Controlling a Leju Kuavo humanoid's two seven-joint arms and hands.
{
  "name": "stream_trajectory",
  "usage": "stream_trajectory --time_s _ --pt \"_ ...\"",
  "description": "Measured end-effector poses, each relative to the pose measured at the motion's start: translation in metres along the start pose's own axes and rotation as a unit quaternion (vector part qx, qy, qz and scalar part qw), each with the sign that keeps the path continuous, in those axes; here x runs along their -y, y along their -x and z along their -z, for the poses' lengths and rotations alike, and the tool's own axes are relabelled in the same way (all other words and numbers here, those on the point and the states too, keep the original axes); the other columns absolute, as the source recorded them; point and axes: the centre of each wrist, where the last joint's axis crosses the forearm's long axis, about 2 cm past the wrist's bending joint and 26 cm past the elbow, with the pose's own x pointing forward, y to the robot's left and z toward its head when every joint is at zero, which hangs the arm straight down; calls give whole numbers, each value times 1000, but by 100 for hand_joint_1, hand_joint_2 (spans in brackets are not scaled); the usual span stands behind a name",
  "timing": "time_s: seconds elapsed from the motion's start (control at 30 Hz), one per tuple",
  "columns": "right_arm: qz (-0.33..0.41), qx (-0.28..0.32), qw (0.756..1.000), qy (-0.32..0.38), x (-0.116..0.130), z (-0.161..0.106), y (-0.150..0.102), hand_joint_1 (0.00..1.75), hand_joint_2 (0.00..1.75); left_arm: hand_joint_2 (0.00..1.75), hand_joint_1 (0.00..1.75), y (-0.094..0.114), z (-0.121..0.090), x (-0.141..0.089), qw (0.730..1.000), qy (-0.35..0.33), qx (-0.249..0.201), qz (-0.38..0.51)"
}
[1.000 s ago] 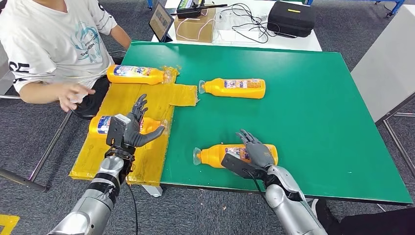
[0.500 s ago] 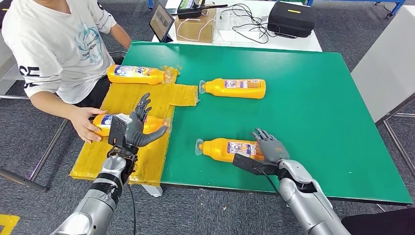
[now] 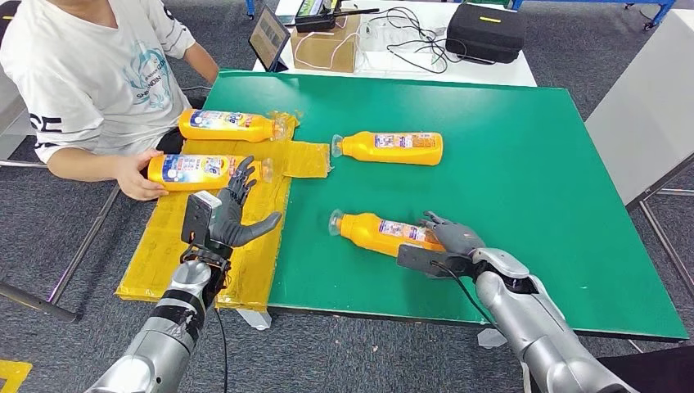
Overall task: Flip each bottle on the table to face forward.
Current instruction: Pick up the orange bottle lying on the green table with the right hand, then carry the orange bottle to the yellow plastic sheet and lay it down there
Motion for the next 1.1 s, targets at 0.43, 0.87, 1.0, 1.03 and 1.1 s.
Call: stream_trajectory --time_s 0.43,0.87,1.0,1.03,1.1 --pt "217 53 965 139 -61 -10 -26 175 175 175 0 3 -5 6 999 -16 -29 6" --pt "343 140 897 240 -88 -10 -109 175 175 175 0 4 -11 28 996 30 -60 -64" --pt "371 182 879 236 -80 -1 -145 175 175 175 0 -2 -12 48 980 91 -48 -169" --pt "375 191 876 233 -79 2 -152 175 175 175 0 -5 -12 52 976 100 -42 -187" --pt "380 204 873 226 -78 5 -163 175 175 175 0 -12 -11 59 970 112 -33 -211"
